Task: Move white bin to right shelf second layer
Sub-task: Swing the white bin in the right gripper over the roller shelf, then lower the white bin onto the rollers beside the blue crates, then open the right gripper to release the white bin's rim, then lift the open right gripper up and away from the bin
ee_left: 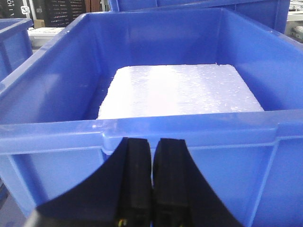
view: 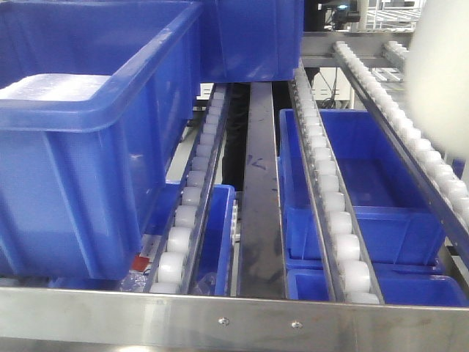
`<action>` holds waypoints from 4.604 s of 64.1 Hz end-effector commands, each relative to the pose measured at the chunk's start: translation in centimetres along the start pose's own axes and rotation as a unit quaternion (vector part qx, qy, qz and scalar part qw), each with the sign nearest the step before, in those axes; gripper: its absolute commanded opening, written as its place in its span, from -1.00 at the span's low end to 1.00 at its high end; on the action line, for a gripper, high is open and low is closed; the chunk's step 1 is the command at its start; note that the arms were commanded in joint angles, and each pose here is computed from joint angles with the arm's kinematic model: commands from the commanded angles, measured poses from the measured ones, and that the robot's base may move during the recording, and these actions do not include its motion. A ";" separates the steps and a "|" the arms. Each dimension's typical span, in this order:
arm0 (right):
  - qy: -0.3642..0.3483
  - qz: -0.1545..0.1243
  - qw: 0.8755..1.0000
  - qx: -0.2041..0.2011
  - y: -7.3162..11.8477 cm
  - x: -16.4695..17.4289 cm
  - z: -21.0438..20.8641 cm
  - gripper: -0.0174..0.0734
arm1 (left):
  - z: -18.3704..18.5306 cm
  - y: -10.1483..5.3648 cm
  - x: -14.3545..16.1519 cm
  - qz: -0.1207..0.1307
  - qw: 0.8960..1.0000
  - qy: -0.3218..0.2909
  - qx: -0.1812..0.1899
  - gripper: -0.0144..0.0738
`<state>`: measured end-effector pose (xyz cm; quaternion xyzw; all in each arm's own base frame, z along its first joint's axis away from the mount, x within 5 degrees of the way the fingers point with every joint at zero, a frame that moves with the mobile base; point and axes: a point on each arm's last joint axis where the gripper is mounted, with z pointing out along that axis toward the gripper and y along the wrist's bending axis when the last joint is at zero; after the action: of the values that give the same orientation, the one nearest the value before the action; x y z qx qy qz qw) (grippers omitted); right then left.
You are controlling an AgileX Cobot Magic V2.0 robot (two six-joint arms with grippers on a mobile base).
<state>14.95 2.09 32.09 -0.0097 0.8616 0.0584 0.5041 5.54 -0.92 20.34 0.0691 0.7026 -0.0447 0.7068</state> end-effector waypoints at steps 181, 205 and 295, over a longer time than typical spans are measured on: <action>0.131 0.015 0.990 0.041 -1.8 -0.4 16.9 -0.47 | 0.0 0.0 0.4 -0.005 1.000 -0.031 -0.002 -0.48; 0.120 0.023 0.992 0.038 -1.7 -0.6 16.8 0.32 | 0.0 0.0 0.4 -0.005 1.000 -0.031 -0.002 -0.48; -0.169 0.029 0.985 0.004 -0.3 -6.9 -3.2 -0.49 | 0.0 0.0 0.4 -0.005 1.000 -0.031 -0.002 -0.48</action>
<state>16.77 1.36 37.76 0.0272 0.7956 0.0683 0.6014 5.54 -0.92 20.34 0.0691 0.7026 -0.0447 0.7068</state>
